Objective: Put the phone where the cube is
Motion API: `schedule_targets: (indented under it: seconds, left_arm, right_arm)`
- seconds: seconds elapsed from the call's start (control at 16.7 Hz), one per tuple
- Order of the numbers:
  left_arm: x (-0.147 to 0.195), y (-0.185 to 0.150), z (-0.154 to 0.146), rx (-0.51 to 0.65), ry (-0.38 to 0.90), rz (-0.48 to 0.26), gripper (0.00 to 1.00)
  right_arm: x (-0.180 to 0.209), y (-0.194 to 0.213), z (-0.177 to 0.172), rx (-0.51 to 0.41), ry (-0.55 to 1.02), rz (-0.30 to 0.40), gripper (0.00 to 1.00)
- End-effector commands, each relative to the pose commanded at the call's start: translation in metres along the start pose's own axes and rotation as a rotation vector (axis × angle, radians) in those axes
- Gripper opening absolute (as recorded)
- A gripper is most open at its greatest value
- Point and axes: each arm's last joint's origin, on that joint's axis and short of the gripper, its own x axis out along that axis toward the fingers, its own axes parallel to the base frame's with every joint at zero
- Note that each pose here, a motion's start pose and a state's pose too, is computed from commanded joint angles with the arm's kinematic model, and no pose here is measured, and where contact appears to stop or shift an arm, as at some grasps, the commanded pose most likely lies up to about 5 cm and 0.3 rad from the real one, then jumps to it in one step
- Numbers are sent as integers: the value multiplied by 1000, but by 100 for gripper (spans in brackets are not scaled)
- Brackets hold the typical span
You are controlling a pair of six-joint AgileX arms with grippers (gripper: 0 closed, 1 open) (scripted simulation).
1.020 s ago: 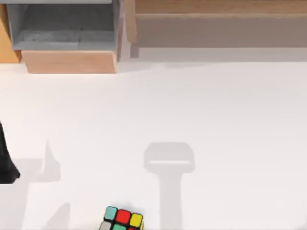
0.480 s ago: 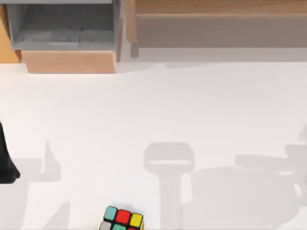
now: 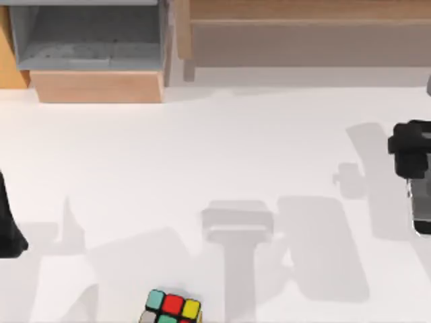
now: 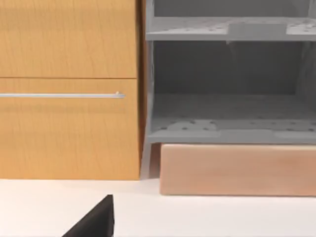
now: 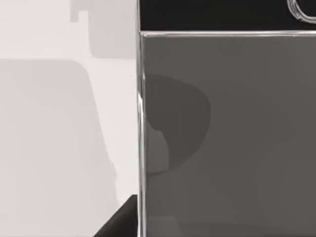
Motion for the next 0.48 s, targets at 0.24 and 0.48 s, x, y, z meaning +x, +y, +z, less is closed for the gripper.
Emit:
schedule_targets:
  seconds: [0.24,0.48]
  left_arm:
    - [0,0,0,0,0,0,100]
    - [0,0,0,0,0,0,100]
  right_arm:
    - [1,61,-23,-12,63,40,0]
    - [5,111,-59,-32,137,49,0]
